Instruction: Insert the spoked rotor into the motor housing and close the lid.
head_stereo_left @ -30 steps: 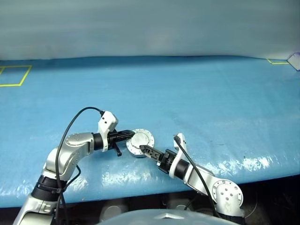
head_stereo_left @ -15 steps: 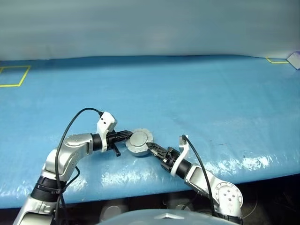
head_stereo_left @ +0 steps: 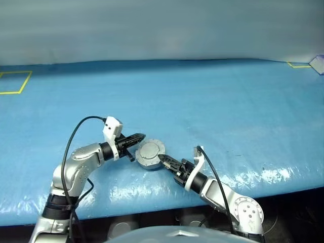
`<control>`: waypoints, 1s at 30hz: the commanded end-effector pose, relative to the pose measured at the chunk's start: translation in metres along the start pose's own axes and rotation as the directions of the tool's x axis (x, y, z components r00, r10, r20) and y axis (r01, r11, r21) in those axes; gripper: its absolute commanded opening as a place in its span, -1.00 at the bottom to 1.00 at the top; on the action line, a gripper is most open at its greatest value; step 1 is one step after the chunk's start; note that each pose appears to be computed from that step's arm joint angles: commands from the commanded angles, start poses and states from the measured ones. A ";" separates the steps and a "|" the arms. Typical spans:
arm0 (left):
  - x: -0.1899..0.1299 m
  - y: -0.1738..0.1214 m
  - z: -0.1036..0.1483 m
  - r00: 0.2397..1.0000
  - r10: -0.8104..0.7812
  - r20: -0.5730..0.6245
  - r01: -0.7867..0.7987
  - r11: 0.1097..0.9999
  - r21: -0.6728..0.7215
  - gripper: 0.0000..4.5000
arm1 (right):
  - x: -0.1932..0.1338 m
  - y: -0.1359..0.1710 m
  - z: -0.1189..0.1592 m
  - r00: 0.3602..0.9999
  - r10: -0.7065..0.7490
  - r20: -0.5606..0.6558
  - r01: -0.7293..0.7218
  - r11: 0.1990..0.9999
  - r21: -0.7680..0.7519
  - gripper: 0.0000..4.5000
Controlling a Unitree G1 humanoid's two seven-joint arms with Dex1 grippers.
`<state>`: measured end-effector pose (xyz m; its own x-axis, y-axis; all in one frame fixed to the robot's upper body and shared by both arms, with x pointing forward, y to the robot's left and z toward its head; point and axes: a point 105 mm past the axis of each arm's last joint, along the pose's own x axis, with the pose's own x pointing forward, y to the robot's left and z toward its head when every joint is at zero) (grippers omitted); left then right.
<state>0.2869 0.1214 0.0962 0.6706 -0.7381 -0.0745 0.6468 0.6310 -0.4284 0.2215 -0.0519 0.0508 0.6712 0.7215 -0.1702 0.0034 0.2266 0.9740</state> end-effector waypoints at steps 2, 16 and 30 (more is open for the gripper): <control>-0.024 0.001 0.019 0.982 0.094 0.162 -0.066 0.983 -0.172 -0.74 | -0.002 0.030 0.024 0.987 0.112 0.112 -0.109 0.993 -0.037 -0.46; -0.025 -0.020 -0.027 0.938 0.226 0.263 0.049 0.667 -0.744 1.00 | 0.015 0.072 0.052 0.952 0.257 0.165 -0.243 0.965 -0.097 -0.46; -0.017 -0.040 -0.021 0.908 0.085 0.410 0.332 0.452 -0.828 1.00 | 0.019 0.086 0.029 0.959 0.278 0.060 -0.270 0.957 -0.107 -0.46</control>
<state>0.2416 0.1037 0.0875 0.8293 -0.5199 0.2046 0.1702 -0.1136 -0.9788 0.2648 -0.0437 0.1104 0.7209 0.6929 0.0138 -0.1698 0.1573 0.9728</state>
